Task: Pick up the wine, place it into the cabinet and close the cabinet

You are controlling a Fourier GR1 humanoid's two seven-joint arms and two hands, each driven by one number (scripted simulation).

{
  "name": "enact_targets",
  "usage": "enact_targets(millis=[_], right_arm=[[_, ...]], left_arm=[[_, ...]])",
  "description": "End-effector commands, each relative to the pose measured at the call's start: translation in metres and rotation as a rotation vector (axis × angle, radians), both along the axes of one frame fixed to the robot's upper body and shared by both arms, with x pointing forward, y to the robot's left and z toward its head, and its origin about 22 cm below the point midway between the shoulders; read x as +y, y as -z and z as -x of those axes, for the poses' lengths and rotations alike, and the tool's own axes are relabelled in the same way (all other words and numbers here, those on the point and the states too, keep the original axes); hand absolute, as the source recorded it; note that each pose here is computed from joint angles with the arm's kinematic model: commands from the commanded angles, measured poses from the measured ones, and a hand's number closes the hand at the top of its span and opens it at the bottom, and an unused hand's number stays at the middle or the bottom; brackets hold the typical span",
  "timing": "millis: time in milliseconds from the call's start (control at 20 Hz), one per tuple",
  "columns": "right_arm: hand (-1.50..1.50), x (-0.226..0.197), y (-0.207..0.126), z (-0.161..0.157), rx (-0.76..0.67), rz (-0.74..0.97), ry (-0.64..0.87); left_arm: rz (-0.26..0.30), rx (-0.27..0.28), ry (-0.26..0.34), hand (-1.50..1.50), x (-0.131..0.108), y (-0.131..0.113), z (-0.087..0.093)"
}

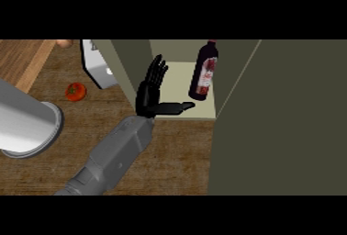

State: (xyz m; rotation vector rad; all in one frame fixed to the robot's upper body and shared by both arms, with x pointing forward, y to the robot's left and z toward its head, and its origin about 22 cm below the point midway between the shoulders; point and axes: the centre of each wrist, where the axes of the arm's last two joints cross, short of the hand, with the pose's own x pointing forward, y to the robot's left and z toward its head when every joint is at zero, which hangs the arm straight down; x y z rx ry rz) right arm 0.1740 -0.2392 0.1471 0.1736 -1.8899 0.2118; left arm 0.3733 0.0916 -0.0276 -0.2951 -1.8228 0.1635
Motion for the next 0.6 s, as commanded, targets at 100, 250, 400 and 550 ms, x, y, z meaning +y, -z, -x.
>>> enact_targets(millis=[100,250,400,550], right_arm=[[-1.5,0.002,0.001,0.003,-0.004,0.016,0.005],[-1.5,-0.006,-0.006,0.013,0.012,0.028,-0.005],[-1.5,-0.006,-0.007,0.012,0.013,0.007,-0.007],[-1.5,0.008,-0.023,0.012,-0.013,0.007,-0.011]], left_arm=[[-0.003,-0.008,0.101,-1.5,0.019,-0.005,0.031],[-0.006,-0.035,0.137,-1.5,0.016,-0.022,0.053],[0.016,-0.015,0.163,-1.5,0.02,-0.036,0.085],[0.011,-0.045,0.151,-1.5,0.034,-0.061,0.106]])
